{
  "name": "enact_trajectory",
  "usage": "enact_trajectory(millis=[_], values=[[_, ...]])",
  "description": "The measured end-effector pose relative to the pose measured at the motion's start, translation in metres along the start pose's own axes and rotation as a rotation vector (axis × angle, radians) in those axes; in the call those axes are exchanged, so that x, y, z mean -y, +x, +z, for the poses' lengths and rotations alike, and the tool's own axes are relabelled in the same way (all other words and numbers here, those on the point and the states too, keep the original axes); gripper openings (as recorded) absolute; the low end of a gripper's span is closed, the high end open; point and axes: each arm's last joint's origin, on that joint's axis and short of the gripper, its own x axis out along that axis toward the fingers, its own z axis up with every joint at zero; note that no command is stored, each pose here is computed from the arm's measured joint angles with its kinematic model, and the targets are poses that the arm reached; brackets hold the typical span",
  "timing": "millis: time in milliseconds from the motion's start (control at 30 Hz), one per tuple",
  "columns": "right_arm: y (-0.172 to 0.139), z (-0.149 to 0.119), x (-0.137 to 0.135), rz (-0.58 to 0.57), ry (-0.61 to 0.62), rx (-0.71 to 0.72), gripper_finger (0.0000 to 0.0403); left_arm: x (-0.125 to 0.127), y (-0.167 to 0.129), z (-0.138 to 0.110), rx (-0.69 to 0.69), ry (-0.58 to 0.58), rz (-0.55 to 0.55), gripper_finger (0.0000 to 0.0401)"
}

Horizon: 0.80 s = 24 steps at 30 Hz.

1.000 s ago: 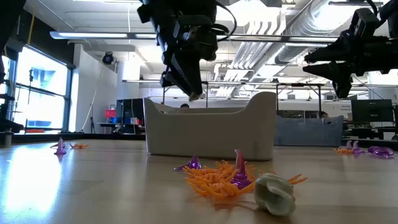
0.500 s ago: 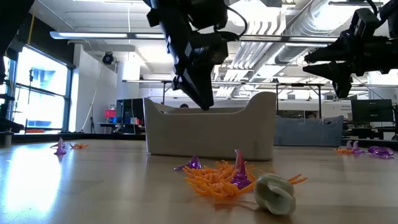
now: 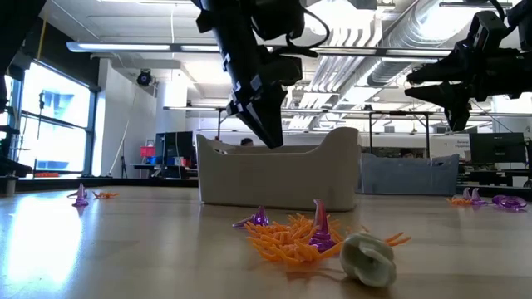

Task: Sort Halloween decoration
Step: Put the orange spider toy into the green bin

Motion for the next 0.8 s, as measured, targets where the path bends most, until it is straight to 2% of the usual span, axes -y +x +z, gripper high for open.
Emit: enact_trajectory(millis=[200,267,333,467,600,800], values=[[0.000,0.000,0.000,0.000,0.000,0.000,0.0126,0.001,0.000,0.000,-0.001,-0.012,-0.004,0.0104],[0.000,0.000,0.000,0.000,0.000,0.000,0.0126,0.002,-0.002,0.000,-0.006,-0.061,-0.035,0.0104],[0.000,0.000,0.000,0.000,0.000,0.000,0.0126,0.002,-0.008,0.000,0.000,-0.101,-0.057,0.0104],[0.000,0.000,0.000,0.000,0.000,0.000,0.0126,0.003,-0.029,0.003,0.054,-0.098,-0.058,0.0104],[0.000,0.000,0.000,0.000,0.000,0.000,0.0126,-0.002,-0.056,-0.004,0.036,-0.102,-0.016,0.0104],[0.000,0.000,0.000,0.000,0.000,-0.001,0.0126,-0.015,-0.093,-0.034,-0.138,-0.146,0.128,0.0104]])
